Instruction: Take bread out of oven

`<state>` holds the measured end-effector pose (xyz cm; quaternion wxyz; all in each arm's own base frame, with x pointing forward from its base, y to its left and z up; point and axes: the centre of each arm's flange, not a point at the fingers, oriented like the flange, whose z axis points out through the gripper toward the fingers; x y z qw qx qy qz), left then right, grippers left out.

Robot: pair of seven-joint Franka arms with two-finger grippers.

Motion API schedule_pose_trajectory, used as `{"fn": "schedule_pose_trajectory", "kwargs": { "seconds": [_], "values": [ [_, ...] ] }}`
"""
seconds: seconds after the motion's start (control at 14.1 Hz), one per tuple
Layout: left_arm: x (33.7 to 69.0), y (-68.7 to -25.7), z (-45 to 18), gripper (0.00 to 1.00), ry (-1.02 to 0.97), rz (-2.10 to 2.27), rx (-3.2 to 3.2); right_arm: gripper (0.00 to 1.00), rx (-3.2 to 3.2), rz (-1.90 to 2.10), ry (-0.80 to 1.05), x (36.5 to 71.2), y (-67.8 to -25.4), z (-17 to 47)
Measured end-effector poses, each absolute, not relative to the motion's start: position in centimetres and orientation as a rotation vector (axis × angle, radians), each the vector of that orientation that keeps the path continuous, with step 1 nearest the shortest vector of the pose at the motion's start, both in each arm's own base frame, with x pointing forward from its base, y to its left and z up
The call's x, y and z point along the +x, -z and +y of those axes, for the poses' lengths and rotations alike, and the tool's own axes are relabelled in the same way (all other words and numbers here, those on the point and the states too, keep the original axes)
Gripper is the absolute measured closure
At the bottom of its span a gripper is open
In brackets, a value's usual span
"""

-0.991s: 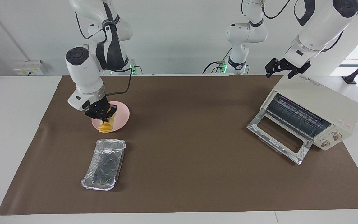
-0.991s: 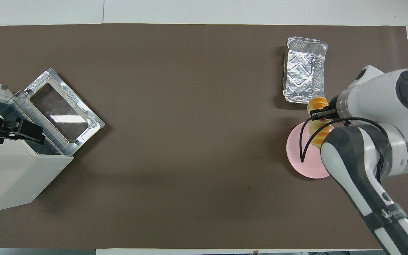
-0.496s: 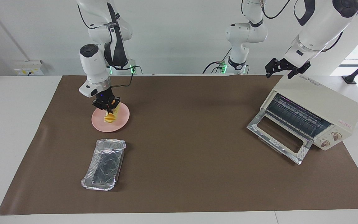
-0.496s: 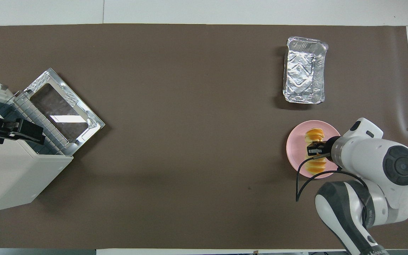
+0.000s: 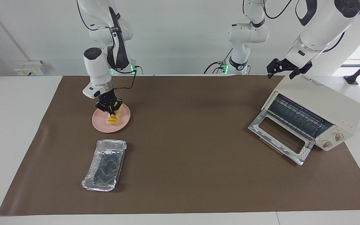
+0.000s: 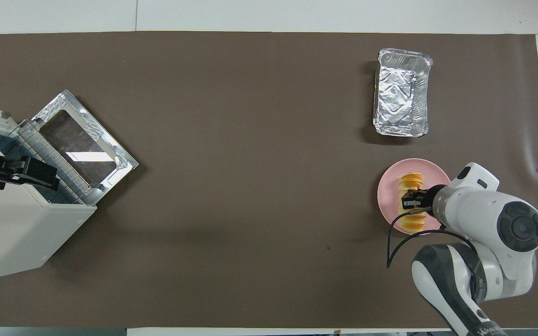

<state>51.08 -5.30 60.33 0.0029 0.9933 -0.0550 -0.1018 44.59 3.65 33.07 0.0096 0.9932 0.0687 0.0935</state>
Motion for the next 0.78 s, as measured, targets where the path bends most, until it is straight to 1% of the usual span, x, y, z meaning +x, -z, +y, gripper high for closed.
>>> {"fn": "schedule_pose_trajectory", "kwargs": {
  "seconds": [0.21,0.28,0.35,0.42,0.5,0.57,0.78],
  "values": [
    [51.1,-60.3,-5.3,0.00,0.319,-0.173,3.115,0.45,3.100,0.198,-0.297,45.2,-33.8,3.3],
    [51.1,-60.3,-5.3,0.00,0.319,-0.173,3.115,0.35,3.101,0.197,-0.272,45.7,-34.5,3.3],
    [51.1,-60.3,-5.3,0.00,0.319,-0.173,3.115,0.25,3.102,0.195,-0.237,46.3,-35.6,3.3],
    [51.1,-60.3,-5.3,0.00,0.319,-0.173,3.115,0.18,3.103,0.193,-0.200,47.1,-37.0,3.3],
    [51.1,-60.3,-5.3,0.00,0.319,-0.173,3.115,0.03,3.103,0.190,-0.168,48.0,-38.9,3.3],
    [51.1,-60.3,-5.3,0.00,0.319,-0.173,3.115,0.00,3.102,0.187,-0.147,48.9,-40.9,3.4],
    [51.1,-60.3,-5.3,0.00,0.319,-0.173,3.115,0.00,3.099,0.185,-0.127,50.7,-46.4,3.4]
  ]
}}
